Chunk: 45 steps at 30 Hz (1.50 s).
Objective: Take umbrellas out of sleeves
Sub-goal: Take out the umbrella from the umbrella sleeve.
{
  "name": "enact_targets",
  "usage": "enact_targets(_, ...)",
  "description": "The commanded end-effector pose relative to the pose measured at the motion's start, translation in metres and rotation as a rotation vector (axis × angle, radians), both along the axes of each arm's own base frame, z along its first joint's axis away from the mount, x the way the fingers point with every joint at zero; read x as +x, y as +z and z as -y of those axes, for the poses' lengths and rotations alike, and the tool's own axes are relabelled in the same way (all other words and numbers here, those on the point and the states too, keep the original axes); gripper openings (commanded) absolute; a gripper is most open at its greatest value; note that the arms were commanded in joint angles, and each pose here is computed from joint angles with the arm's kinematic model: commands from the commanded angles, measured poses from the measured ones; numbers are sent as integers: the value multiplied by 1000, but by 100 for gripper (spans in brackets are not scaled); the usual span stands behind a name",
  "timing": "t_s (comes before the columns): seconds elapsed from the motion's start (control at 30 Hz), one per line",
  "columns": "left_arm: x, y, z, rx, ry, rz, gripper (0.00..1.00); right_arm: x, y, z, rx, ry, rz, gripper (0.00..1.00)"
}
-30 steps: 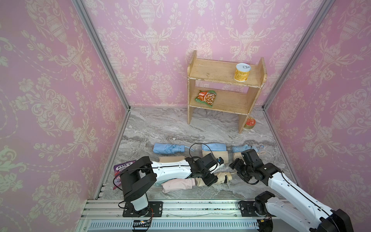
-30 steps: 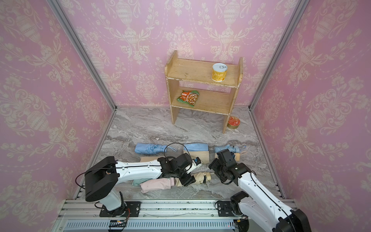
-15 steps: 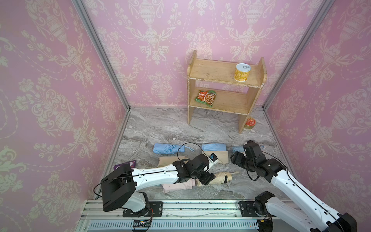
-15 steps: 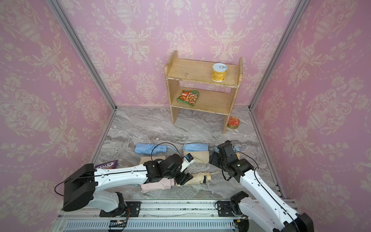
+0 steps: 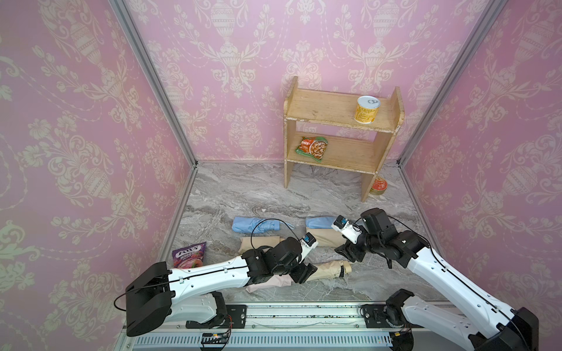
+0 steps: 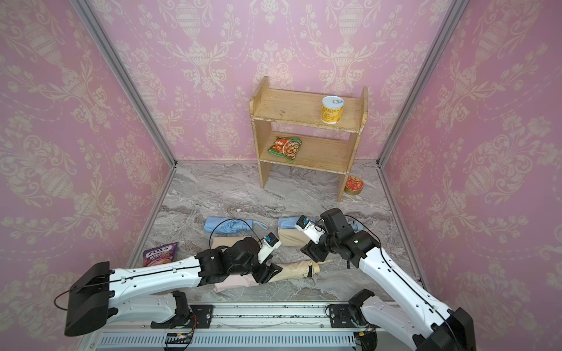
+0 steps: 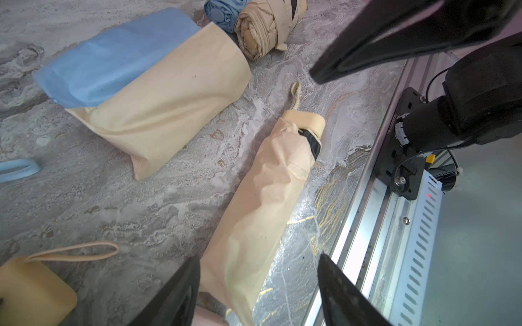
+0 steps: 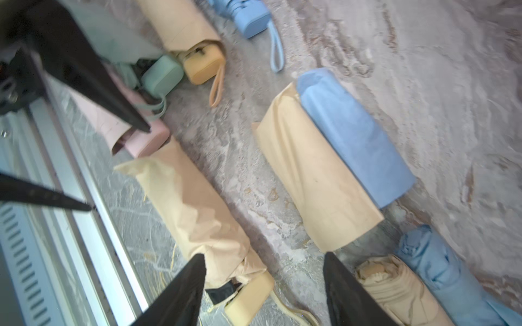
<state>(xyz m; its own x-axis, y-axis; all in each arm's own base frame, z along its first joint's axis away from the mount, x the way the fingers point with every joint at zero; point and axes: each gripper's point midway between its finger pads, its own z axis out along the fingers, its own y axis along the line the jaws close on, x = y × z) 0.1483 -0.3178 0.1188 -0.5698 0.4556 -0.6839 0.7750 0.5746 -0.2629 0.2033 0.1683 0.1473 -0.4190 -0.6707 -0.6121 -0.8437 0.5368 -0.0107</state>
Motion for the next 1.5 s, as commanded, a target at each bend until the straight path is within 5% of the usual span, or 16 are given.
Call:
enact_targets(0.0, -6, -14, -17, 52, 17, -31, 67, -37, -7, -1, -76, 313, -6, 68)
enact_targets(0.17, -7, -16, -22, 62, 18, -24, 64, -66, -31, 12, -226, 497, -61, 68)
enact_targets(0.73, -14, -36, -30, 108, 77, -105, 52, -57, -79, 34, -548, 568, 60, 61)
enact_targets(1.47, -25, -68, -21, 133, 167, -295, 43, -41, -106, 36, -691, 595, 168, 56)
